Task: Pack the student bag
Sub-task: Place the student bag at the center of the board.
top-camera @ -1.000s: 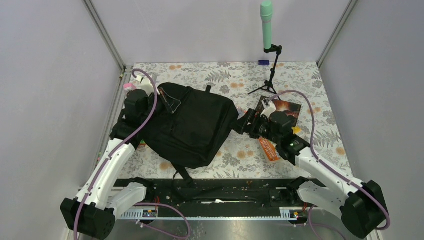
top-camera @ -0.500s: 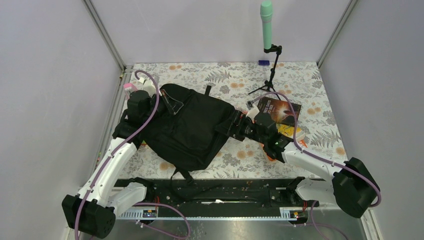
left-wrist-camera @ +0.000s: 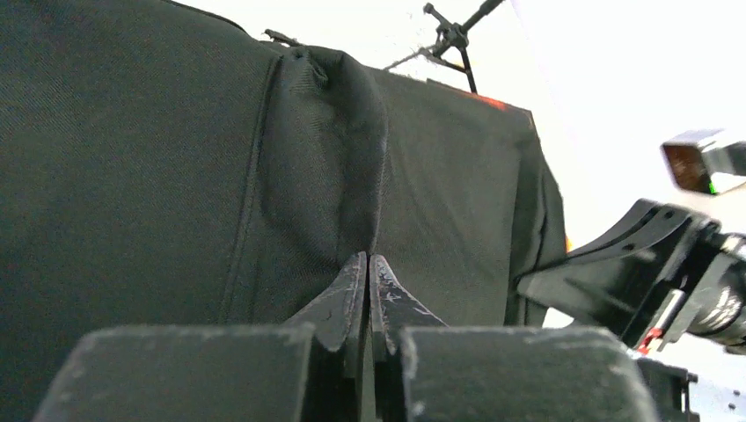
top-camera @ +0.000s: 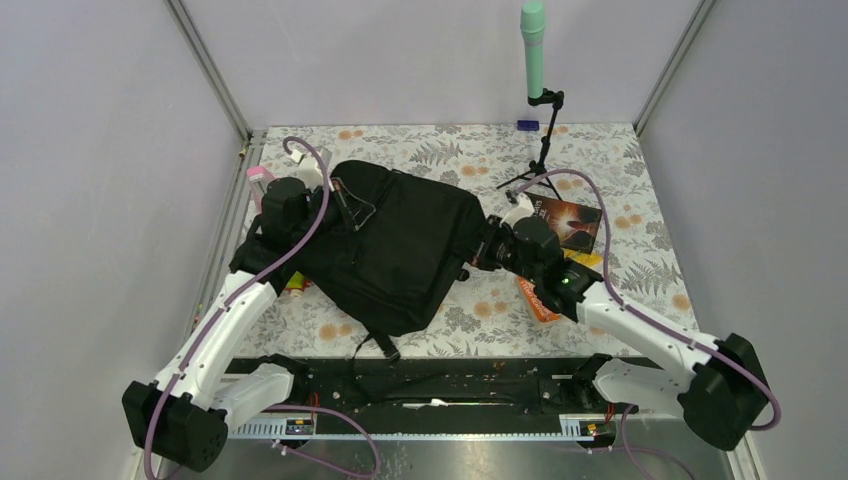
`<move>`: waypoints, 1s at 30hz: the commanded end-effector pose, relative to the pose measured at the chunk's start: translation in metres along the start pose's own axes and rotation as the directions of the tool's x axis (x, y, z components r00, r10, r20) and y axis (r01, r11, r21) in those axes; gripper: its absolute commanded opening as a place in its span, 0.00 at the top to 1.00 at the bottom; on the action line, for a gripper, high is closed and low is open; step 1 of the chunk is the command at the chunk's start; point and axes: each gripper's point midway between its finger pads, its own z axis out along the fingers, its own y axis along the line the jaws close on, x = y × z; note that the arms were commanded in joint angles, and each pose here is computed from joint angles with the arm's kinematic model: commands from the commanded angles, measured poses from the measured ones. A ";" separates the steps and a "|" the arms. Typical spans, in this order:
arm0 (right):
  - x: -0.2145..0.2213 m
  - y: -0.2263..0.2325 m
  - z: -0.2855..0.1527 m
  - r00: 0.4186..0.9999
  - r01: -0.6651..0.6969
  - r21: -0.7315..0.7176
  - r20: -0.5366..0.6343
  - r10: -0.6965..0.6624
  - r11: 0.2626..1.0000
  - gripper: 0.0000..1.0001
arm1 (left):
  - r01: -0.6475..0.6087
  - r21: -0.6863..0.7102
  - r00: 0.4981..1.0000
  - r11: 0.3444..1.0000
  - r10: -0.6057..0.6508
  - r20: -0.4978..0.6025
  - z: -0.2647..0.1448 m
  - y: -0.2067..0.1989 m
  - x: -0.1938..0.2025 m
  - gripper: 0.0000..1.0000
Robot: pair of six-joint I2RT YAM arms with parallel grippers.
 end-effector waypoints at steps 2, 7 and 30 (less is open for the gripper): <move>-0.054 0.001 -0.033 0.957 0.213 0.140 0.169 -0.235 0.967 1.00 | -0.144 0.136 0.989 0.980 0.149 -0.024 -0.001 -0.048 -0.010 1.00; -0.072 -0.033 -0.066 0.951 0.266 0.329 0.064 -0.303 0.906 1.00 | -0.154 0.108 0.976 0.982 0.168 -0.140 0.001 -0.052 0.023 1.00; -0.048 -0.115 -0.056 0.942 0.333 0.465 -0.206 -0.266 0.820 0.51 | -0.120 0.067 0.947 0.990 0.135 -0.292 0.025 -0.058 0.085 0.55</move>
